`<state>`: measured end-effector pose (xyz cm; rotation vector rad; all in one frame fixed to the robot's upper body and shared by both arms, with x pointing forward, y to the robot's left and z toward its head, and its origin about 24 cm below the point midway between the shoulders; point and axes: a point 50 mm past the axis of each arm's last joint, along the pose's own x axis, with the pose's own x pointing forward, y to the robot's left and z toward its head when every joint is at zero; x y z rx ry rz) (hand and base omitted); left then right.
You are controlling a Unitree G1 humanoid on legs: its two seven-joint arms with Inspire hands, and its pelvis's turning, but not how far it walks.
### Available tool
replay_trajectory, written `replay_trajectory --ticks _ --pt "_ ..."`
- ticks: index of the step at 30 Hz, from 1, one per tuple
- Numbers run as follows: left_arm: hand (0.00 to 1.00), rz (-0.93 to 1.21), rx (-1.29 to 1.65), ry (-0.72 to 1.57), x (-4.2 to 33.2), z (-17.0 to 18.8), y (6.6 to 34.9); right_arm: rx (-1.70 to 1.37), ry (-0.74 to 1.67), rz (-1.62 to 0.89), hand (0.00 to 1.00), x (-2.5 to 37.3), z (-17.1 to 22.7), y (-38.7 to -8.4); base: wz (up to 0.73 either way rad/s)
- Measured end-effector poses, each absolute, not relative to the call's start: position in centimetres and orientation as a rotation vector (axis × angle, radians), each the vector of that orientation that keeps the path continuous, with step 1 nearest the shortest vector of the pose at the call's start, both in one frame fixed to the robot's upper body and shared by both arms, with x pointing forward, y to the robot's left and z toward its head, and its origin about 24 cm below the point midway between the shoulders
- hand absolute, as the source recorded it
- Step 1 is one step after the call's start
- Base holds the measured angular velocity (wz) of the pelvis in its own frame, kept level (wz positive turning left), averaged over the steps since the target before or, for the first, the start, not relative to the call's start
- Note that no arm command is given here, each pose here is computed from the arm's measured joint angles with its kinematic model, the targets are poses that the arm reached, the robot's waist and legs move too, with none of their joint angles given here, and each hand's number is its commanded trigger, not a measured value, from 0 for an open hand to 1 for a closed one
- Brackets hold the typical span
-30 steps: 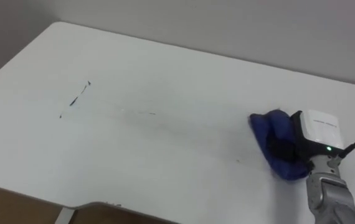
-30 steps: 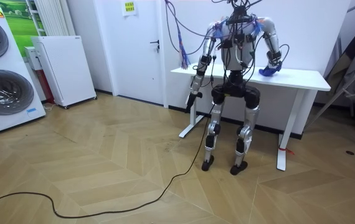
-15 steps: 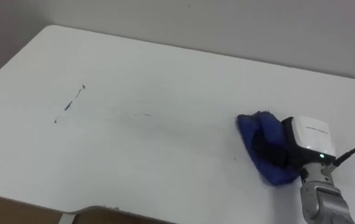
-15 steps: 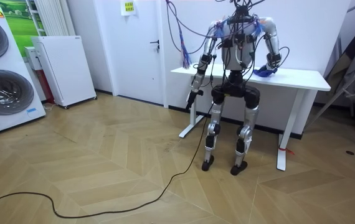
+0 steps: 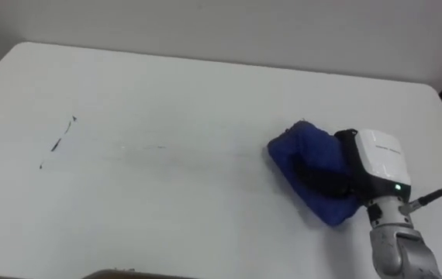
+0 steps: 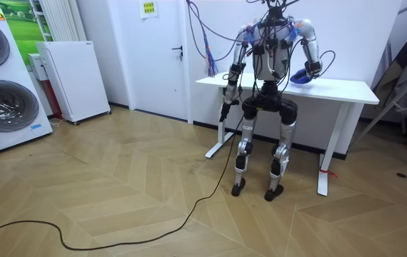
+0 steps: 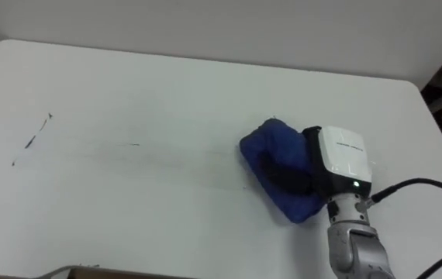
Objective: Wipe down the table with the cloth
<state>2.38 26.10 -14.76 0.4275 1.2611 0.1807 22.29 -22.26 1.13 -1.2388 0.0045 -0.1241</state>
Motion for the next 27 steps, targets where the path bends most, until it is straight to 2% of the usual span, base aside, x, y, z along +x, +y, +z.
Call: replay_trajectory --ticks 1,2,5,6,7,8,10,13,15,23,24,25,26,27 --pt "0.0 0.178 0.425 1.273 2.1 -14.8 26.1 -1.235 -0.009 -0.132 0.69 22.4 1.5 -22.3 0.0" --pt "0.0 0.175 0.422 1.281 2.0 -14.9 26.1 -1.232 -0.022 -0.142 1.0 22.4 1.8 -22.3 0.0" --pt "0.0 0.172 0.419 1.29 1.7 -14.9 26.1 -1.214 -0.067 -0.17 1.0 22.7 3.1 -22.3 0.0" --pt "0.0 0.171 0.419 1.292 1.6 -14.9 26.1 -1.209 -0.079 -0.175 0.9 22.7 3.3 -22.3 0.0" --pt "0.0 0.168 0.417 1.296 1.4 -14.9 26.1 -1.201 -0.102 -0.18 0.58 22.8 3.7 -22.2 0.0" --pt "0.0 0.164 0.416 1.298 1.4 -14.9 26.2 -1.194 -0.122 -0.185 0.53 22.8 4.1 -22.1 0.0" --pt "0.0 0.159 0.413 1.303 1.2 -14.9 26.3 -1.19 -0.145 -0.199 0.23 22.9 4.7 -22.3 0.0" --pt "0.0 0.162 0.428 1.301 1.3 -14.8 26.9 -1.191 -0.146 -0.215 0.15 22.9 4.9 -22.6 0.01" --pt "0.0 0.161 0.429 1.297 1.4 -14.7 26.9 -1.183 -0.146 -0.228 0.0 22.9 5.0 -23.0 0.0" --pt "0.0 0.156 0.429 1.295 1.4 -14.8 26.9 -1.195 -0.159 -0.229 0.0 22.9 5.0 -23.0 0.0" --pt "0.0 0.156 0.429 1.295 1.4 -14.8 26.9 -1.203 -0.16 -0.227 0.15 22.9 5.0 -22.9 0.04" --pt "0.0 0.155 0.431 1.295 1.4 -14.8 26.9 -1.219 -0.163 -0.222 0.56 22.9 5.0 -22.8 0.0" --pt "0.0 0.155 0.431 1.295 1.5 -14.8 26.9 -1.229 -0.165 -0.22 0.75 22.9 5.0 -22.8 0.0" --pt "0.0 0.155 0.431 1.296 1.4 -14.8 26.9 -1.232 -0.165 -0.219 1.0 22.9 5.0 -22.8 0.0"
